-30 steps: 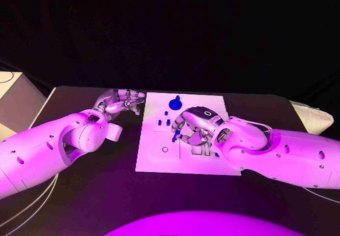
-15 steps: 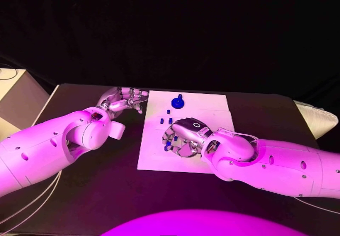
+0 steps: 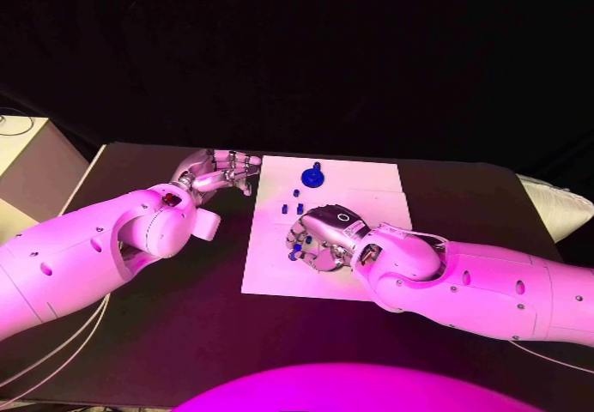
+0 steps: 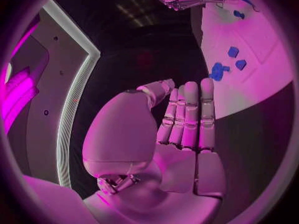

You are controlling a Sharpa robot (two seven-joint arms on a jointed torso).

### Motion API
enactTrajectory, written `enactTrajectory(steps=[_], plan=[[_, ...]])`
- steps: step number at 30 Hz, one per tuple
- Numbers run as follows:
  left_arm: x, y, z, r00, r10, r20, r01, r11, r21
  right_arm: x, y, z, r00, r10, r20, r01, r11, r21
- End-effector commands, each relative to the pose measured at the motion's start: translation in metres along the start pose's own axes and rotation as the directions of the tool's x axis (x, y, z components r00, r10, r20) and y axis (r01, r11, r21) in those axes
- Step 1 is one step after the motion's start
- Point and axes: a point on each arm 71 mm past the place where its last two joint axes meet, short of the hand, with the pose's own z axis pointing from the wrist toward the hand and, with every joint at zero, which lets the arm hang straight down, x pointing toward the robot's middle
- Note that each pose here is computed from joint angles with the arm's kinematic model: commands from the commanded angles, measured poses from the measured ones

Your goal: Assemble the parts on the task board

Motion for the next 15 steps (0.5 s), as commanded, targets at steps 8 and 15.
enactTrajectory(steps=[8,15], plan=[[0.0021,-0.0014,-0.0004,1.0,-0.009,-0.015,0.009,1.0,0.009,0.0032,-0.0018,0.0028,1.0,-0.023,0.008,0.023,1.0,0.006],[0.0018,-0.0017,-0.001,1.0,-0.008,-0.015,0.008,1.0,0.008,0.0061,-0.0047,0.0042,0.999,-0.031,-0.007,0.031,0.999,0.02]])
